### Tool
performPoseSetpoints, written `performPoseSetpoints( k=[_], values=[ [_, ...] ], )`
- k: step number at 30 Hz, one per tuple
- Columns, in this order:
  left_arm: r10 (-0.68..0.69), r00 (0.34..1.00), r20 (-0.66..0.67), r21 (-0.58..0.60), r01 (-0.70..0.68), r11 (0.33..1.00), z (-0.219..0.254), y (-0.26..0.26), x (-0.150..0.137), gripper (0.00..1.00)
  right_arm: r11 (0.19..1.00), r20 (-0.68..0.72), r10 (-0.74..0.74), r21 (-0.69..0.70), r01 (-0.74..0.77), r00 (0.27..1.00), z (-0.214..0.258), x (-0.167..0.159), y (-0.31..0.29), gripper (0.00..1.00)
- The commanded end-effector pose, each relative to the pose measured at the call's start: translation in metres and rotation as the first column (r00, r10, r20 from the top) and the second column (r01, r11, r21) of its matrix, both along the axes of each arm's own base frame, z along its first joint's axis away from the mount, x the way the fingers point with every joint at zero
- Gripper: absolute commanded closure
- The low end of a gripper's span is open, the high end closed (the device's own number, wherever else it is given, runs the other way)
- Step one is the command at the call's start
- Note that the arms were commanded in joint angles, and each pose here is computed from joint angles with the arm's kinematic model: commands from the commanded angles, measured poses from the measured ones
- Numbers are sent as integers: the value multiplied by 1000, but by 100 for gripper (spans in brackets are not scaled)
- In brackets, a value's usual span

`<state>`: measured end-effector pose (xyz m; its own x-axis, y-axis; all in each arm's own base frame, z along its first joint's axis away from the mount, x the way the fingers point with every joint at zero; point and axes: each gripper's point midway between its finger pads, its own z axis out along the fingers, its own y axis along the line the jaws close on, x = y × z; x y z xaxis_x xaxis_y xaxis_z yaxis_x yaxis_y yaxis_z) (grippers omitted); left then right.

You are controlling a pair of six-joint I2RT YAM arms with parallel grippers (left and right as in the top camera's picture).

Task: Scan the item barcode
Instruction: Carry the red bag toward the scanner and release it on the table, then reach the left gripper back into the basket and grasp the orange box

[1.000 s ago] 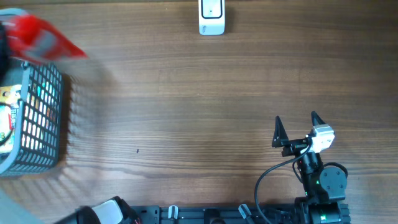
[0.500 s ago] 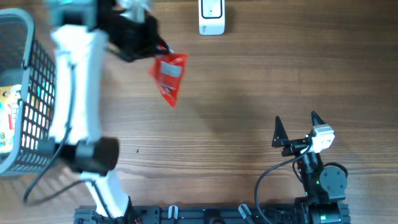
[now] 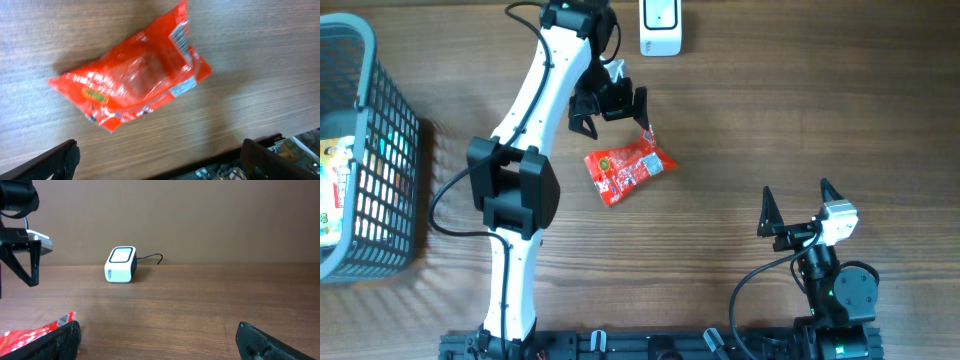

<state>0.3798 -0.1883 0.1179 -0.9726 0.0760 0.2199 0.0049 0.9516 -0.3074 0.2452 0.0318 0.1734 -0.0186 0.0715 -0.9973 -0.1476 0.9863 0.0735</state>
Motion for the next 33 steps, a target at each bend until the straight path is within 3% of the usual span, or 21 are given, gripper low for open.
performPoseSetpoints(
  k=[1, 6, 10, 13, 16, 20, 22, 24, 33],
  values=[
    [59, 990, 126, -31, -56, 998, 48, 24, 16, 0, 1000, 7, -3, -13, 3, 1000, 1, 0, 0, 0],
    [203, 907, 369, -109, -174, 979, 139, 81, 32, 0, 1000, 7, -3, -14, 3, 1000, 1, 0, 0, 0],
    [412, 709, 573, -112, -431, 895, 218, 183, 21, 0, 1000, 7, -3, -14, 3, 1000, 1, 0, 0, 0],
    [565, 502, 655, -121, -668, 734, 255, 268, -8, 0, 1000, 7, -3, -14, 3, 1000, 1, 0, 0, 0],
    [684, 254, 683, -171, -856, 489, 278, 361, -61, 0, 1000, 7, -3, -14, 3, 1000, 1, 0, 0, 0],
    [771, 65, 634, -163, -963, 215, 265, 438, -115, 0, 1000, 7, -3, -13, 3, 1000, 1, 0, 0, 0],
    [808, 23, 589, -152, -979, 139, 248, 460, -126, 0, 1000, 7, -3, -14, 3, 1000, 1, 0, 0, 0],
    [841, 23, 541, -121, -987, 104, 227, 471, -130, 0, 1000, 7, -3, -14, 3, 1000, 1, 0, 0, 0],
    [949, 114, 295, 47, -993, 105, 103, 494, -114, 0, 1000, 7, -3, -13, 3, 1000, 1, 0, 0, 0]
  ],
)
